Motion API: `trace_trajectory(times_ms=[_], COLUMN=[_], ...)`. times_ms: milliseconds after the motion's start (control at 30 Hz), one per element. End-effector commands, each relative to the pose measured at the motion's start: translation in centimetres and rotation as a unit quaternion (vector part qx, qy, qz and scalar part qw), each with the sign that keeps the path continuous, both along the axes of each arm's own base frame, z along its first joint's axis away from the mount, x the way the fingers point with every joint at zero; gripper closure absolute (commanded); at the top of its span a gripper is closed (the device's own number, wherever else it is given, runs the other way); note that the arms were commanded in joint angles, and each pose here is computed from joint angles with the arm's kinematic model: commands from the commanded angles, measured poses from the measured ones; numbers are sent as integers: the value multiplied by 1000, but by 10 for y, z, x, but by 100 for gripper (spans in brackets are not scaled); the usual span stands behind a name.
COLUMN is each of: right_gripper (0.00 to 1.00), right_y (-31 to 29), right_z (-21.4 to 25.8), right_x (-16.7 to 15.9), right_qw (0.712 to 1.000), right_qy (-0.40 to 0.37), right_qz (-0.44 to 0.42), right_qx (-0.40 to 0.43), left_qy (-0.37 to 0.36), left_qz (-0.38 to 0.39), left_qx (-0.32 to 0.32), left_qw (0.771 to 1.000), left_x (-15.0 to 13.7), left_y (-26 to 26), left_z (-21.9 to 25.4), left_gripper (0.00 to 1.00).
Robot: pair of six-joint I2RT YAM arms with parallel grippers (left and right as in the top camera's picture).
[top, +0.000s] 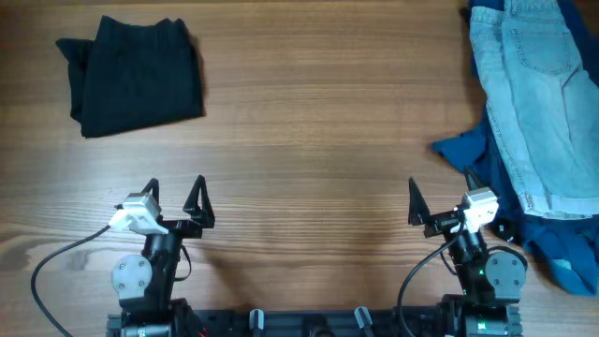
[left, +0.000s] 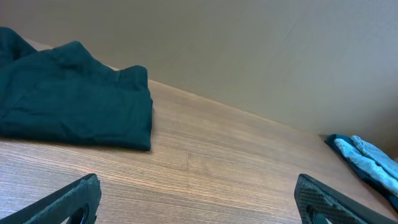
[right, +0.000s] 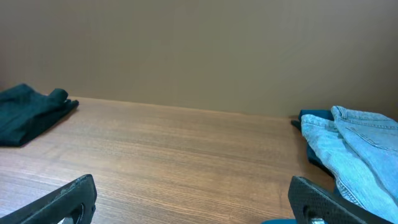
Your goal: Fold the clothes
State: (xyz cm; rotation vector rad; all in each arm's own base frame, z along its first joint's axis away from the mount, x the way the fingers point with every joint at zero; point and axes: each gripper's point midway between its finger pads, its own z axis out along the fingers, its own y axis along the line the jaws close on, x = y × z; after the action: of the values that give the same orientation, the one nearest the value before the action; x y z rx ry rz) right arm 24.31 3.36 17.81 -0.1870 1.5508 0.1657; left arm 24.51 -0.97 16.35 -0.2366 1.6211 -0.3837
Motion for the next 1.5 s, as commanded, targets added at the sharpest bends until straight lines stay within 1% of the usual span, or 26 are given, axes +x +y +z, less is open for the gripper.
trace_trajectory(times_ms=[0,1300,1467], right_gripper=[0,0,0], right_y=[0,0,5], right_z=[2,2,2], right_x=[-1,-1,-2], right_qw=[1000,1000,1000], right_qy=[-3,-3,-2], right_qz=[0,1,16], right_qx=[7,7,13], left_qy=[-1,-1,-25], left_qz=[-9,-9,-17], left_qx=[10,10,7], left_qw=[1000,1000,1000], left_x=[0,0,0], left_y=[-3,-3,-6], left_z=[-2,-2,10], left_gripper=[0,0,0])
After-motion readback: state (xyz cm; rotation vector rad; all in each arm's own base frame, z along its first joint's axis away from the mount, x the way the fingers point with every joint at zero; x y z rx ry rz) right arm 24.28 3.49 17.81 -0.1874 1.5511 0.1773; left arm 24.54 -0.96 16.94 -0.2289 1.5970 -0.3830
